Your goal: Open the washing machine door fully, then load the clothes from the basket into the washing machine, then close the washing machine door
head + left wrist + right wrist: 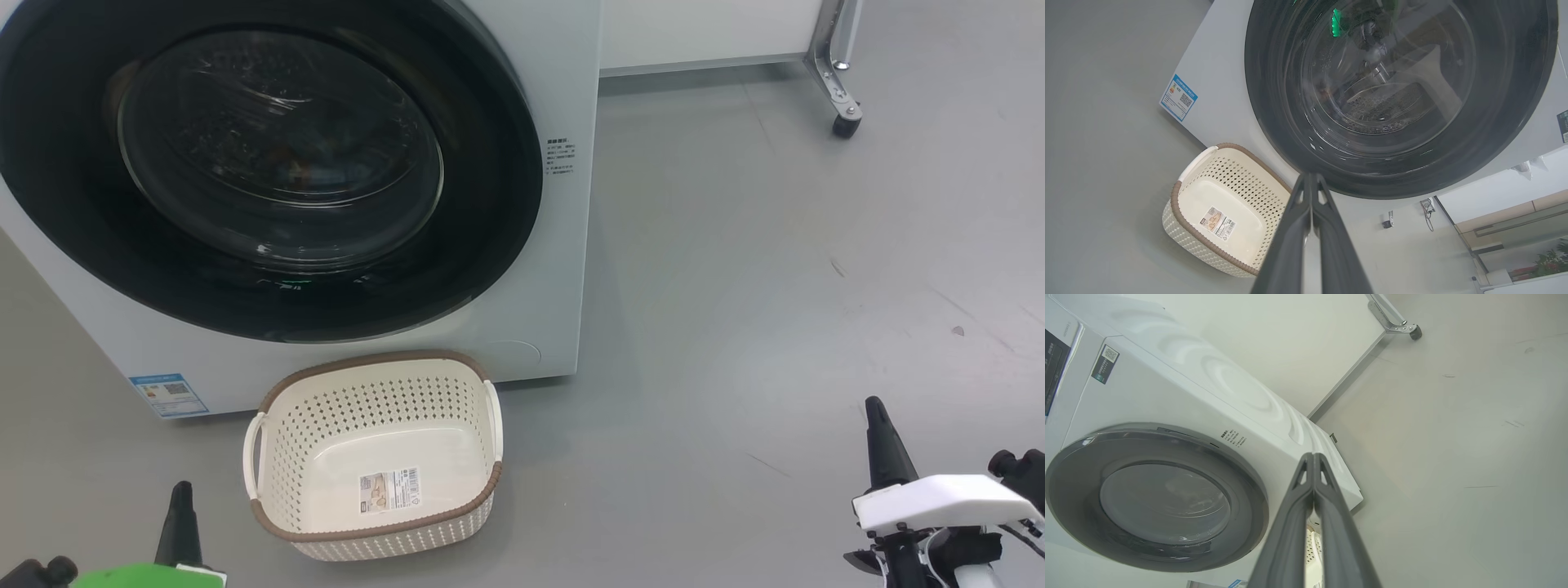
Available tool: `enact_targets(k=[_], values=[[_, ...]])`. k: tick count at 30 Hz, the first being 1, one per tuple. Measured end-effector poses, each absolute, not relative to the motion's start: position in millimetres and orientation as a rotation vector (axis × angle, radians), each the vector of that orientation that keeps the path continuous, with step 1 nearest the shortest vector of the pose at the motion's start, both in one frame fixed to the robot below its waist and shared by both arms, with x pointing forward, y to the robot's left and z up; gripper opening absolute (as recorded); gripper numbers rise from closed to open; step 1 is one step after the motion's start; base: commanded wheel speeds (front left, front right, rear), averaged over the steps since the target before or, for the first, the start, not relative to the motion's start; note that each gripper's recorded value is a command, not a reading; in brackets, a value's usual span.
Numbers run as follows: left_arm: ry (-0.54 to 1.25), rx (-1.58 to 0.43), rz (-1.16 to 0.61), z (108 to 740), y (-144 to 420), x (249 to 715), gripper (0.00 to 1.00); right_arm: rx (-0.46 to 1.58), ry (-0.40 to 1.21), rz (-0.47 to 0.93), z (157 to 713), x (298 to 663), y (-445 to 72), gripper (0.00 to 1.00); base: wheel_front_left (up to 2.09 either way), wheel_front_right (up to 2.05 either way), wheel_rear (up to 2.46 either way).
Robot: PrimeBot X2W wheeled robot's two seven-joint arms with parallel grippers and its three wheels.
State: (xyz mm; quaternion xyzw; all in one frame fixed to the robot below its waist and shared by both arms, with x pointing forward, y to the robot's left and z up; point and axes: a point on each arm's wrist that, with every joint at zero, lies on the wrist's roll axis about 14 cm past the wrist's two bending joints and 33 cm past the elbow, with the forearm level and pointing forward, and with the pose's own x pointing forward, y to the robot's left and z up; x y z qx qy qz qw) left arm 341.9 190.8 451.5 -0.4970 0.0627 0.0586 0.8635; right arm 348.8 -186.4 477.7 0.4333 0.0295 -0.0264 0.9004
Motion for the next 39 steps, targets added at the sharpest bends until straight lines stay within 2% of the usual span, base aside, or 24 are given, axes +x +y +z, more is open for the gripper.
enact_targets(k=[39], values=[[0.1, -1.456, 0.072, 474.1, 187.6, 366.2, 0.0, 1.43, 0.06, -0.095, 478.9, 366.6, -199.0, 0.0, 0.0, 0.0, 0.0]])
